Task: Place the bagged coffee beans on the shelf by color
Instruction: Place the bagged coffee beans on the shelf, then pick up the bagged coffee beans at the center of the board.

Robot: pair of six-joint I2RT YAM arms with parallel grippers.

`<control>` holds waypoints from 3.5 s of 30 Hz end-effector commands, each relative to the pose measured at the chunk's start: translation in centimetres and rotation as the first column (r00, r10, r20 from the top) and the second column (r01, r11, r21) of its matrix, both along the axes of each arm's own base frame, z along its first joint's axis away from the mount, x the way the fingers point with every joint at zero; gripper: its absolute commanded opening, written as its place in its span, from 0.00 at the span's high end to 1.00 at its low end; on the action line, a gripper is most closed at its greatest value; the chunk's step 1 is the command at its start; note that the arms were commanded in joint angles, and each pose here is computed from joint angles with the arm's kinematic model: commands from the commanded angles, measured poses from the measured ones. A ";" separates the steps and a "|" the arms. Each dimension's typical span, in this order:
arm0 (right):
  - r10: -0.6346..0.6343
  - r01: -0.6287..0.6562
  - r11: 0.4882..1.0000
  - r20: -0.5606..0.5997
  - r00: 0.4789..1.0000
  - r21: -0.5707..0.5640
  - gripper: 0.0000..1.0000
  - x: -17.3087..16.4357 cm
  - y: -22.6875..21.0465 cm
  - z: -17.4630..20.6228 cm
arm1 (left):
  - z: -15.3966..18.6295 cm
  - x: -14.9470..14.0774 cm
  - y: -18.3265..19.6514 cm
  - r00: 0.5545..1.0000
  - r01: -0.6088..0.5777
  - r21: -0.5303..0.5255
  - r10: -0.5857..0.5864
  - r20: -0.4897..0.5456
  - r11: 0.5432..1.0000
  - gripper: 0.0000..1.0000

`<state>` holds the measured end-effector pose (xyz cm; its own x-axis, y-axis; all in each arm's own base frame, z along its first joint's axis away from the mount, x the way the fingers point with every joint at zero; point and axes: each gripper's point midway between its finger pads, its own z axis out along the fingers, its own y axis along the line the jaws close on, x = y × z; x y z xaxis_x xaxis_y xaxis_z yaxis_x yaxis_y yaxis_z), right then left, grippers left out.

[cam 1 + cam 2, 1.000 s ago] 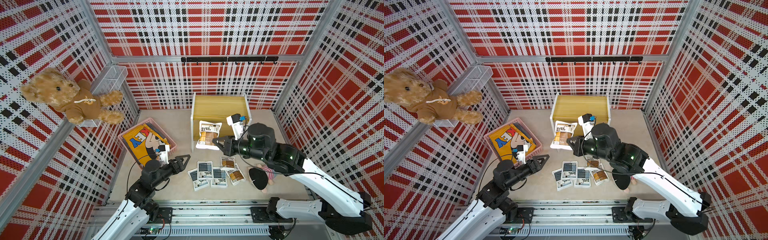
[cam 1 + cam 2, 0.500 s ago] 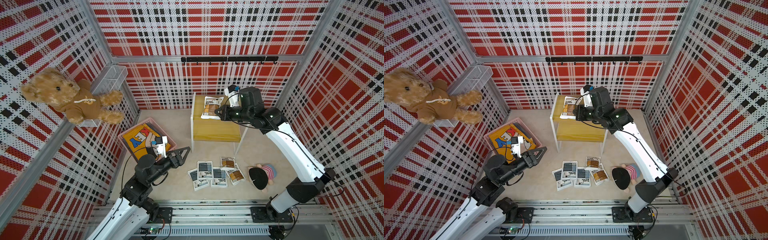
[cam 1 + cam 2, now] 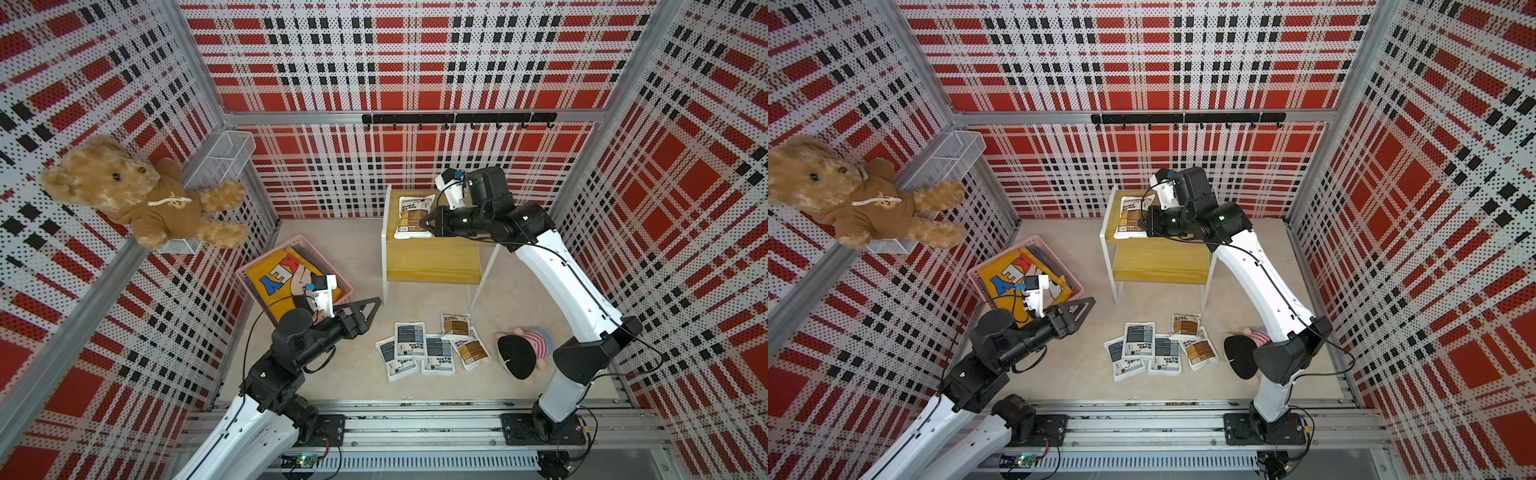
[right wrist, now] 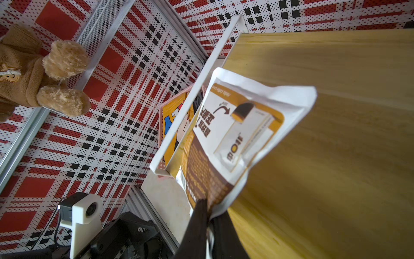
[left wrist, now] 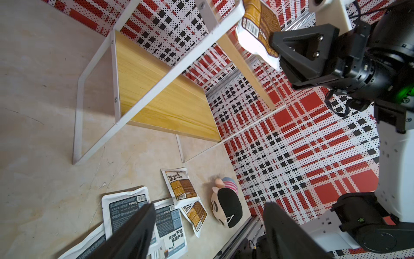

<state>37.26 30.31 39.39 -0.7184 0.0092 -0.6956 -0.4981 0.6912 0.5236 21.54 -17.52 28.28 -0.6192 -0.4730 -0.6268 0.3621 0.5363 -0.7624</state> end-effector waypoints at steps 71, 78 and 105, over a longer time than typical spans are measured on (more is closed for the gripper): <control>-0.228 0.181 0.965 -0.261 0.938 -0.191 0.35 -19.3 -14.7 -14.7 | -5.6 -5.8 -13.0 0.967 0.237 0.002 -0.236 -0.100 0.972 0.17; -0.271 0.249 0.963 -0.414 0.869 -0.107 0.36 -19.9 -13.7 -22.5 | -9.6 -5.7 -15.6 0.955 0.234 0.027 -0.225 -0.195 0.972 0.19; -0.330 0.314 0.941 -0.548 0.769 -0.125 0.63 -15.3 -15.0 -31.9 | -12.6 -3.2 -13.5 0.946 0.213 0.070 -0.188 -0.263 0.975 0.19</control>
<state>21.56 15.00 7.67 -0.9351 0.3120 -0.1678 0.1520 0.7813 0.6054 18.50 -30.99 15.66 -0.8374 -0.2858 -0.4659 0.2543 0.5508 -0.7949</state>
